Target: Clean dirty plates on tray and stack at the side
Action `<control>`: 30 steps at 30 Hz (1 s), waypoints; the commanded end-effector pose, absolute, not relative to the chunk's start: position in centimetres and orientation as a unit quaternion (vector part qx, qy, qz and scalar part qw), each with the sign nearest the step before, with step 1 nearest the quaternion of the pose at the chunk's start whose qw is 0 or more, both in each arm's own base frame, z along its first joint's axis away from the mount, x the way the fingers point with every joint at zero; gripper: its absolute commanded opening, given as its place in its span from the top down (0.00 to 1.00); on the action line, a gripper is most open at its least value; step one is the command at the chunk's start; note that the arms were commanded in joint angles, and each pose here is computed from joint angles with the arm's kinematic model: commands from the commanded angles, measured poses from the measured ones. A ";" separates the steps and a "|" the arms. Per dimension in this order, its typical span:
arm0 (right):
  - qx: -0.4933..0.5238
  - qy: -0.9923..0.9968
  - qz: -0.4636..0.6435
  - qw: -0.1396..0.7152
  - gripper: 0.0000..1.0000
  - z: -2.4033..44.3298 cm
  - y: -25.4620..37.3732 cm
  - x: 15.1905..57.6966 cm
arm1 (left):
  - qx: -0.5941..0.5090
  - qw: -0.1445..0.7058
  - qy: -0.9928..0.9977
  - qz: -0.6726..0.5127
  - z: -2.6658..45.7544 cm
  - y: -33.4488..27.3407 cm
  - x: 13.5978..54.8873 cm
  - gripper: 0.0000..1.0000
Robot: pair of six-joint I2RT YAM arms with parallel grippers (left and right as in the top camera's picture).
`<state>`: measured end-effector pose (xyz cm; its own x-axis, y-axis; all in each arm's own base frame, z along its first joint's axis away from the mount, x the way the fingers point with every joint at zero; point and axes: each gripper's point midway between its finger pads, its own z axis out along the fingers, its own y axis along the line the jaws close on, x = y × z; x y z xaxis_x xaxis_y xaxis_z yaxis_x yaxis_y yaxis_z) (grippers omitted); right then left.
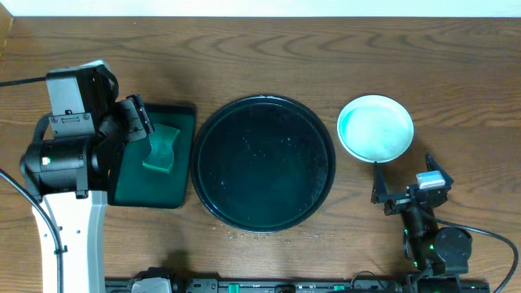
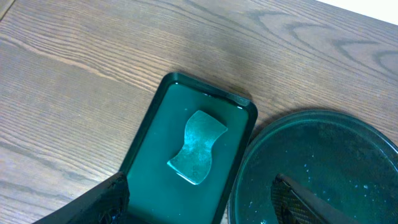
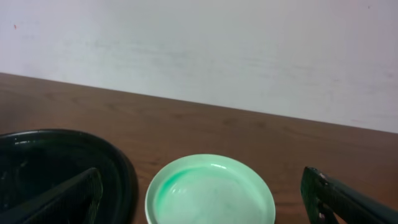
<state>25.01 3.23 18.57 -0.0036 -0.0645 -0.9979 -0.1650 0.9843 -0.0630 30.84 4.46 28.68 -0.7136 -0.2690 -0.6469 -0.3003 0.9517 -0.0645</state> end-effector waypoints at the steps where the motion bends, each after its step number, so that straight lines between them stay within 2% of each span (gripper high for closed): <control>1: -0.082 0.712 0.029 0.697 0.01 16.9 3.0 24.9 | -0.162 0.350 0.922 0.022 29.0 4.6 30.8 0.27; 5: -0.073 0.727 0.022 0.682 0.01 15.8 2.5 24.5 | -0.162 0.350 0.922 0.022 29.0 4.6 30.8 0.27; 30: -0.067 0.726 0.029 0.683 0.01 15.9 2.5 24.5 | -0.162 0.350 0.922 0.022 29.0 4.6 30.8 0.26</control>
